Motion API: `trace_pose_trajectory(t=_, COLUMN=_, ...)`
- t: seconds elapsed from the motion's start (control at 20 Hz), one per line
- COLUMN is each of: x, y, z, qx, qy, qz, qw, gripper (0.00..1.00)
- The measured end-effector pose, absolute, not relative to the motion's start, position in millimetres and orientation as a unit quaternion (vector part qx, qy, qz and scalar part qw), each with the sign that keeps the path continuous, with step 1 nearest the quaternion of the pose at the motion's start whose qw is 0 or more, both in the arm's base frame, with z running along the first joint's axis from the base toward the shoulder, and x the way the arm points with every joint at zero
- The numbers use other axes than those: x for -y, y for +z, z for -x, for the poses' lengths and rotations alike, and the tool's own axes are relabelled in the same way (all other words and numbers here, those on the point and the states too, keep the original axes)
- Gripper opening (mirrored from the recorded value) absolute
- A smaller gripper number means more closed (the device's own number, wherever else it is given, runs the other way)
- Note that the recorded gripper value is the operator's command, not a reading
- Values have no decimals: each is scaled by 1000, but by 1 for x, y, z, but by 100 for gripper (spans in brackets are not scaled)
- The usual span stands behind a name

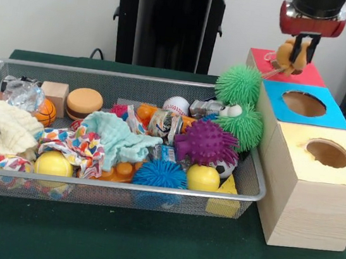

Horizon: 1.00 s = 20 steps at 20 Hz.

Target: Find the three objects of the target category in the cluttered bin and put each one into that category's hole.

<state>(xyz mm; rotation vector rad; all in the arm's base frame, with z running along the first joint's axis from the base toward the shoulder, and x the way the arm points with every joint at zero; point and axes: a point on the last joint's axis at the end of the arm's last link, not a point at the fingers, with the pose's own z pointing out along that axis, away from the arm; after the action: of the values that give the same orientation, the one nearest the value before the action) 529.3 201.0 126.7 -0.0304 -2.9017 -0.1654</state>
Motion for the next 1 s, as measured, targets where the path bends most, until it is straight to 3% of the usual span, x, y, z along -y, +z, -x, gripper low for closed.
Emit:
trace_pose_trajectory(t=0.4, x=-218, y=134, z=-527, qx=991, qy=-58, qz=15, qw=118, gripper=0)
trace_pose_trajectory(t=1.0, x=-215, y=91, z=-531, qx=994, qy=-61, qz=38, qw=85, gripper=0)
